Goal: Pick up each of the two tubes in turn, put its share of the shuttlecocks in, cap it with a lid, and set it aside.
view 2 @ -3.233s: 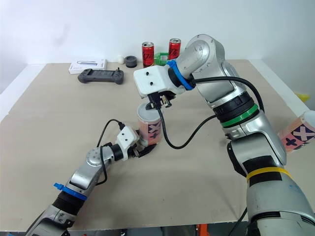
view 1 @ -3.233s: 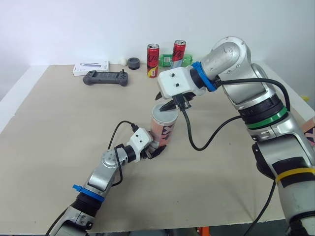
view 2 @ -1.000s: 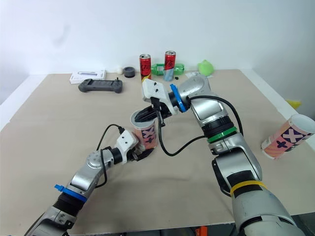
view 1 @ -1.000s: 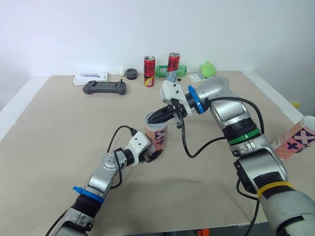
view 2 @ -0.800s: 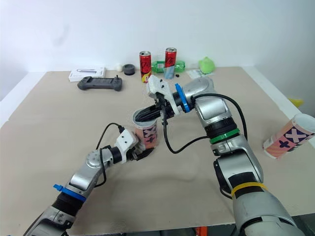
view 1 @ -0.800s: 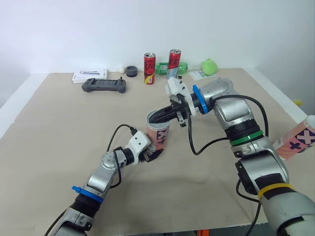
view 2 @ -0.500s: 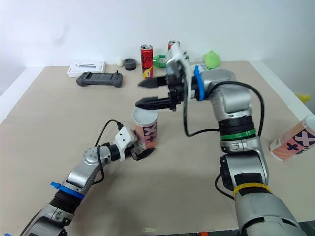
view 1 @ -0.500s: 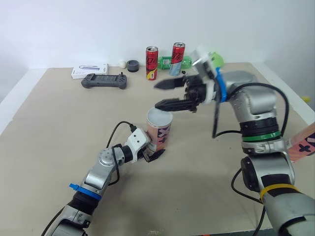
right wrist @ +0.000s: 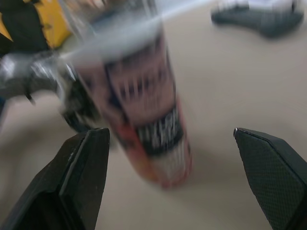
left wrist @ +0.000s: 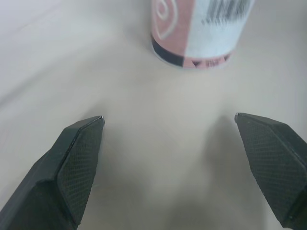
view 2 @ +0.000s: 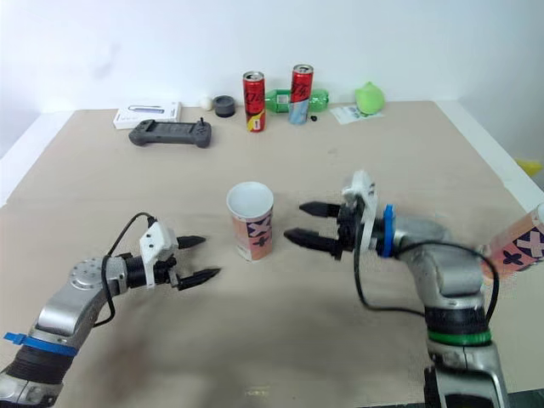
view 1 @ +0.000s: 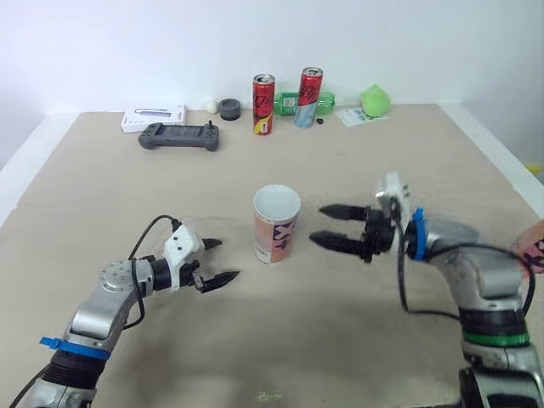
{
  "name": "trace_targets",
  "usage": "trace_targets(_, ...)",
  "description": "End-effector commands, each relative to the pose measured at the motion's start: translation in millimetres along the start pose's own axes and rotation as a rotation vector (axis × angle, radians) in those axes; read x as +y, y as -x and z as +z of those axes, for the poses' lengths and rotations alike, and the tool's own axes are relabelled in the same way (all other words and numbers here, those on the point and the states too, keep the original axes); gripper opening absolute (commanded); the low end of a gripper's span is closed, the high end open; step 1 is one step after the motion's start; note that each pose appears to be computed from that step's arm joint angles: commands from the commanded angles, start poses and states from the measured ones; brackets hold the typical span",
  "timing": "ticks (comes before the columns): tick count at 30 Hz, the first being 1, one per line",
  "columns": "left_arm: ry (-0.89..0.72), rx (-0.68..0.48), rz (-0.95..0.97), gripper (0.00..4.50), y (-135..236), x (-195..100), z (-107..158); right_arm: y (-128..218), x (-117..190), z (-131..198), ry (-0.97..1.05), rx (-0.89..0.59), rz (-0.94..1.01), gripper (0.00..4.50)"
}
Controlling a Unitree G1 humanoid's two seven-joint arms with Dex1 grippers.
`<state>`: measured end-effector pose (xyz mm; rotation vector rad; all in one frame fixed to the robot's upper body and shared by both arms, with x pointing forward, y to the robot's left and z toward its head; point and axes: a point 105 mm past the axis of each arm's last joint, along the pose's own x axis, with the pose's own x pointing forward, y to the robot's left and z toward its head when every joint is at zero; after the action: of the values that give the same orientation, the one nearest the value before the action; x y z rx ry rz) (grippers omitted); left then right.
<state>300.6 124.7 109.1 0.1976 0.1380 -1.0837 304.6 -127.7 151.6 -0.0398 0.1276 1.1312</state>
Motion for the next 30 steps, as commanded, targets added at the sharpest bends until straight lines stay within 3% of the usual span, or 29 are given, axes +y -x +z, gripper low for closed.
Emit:
trace_targets(1,0.009,-0.043,-0.111,4.5,-10,-12,17,-11,-2,-12,0.062,-0.042,-0.049,4.45)
trace_targets(4,0.002,-0.035,-0.152,4.5,-20,-17,19,-23,2,-27,0.081,-0.029,-0.035,4.45)
trace_targets(16,0.006,-0.053,-0.19,4.5,-38,-19,27,-55,17,-32,0.109,-0.032,0.051,4.45)
trace_targets(30,0.025,-0.049,-0.205,4.5,-42,-29,23,-79,11,-33,0.134,-0.03,0.057,4.45)
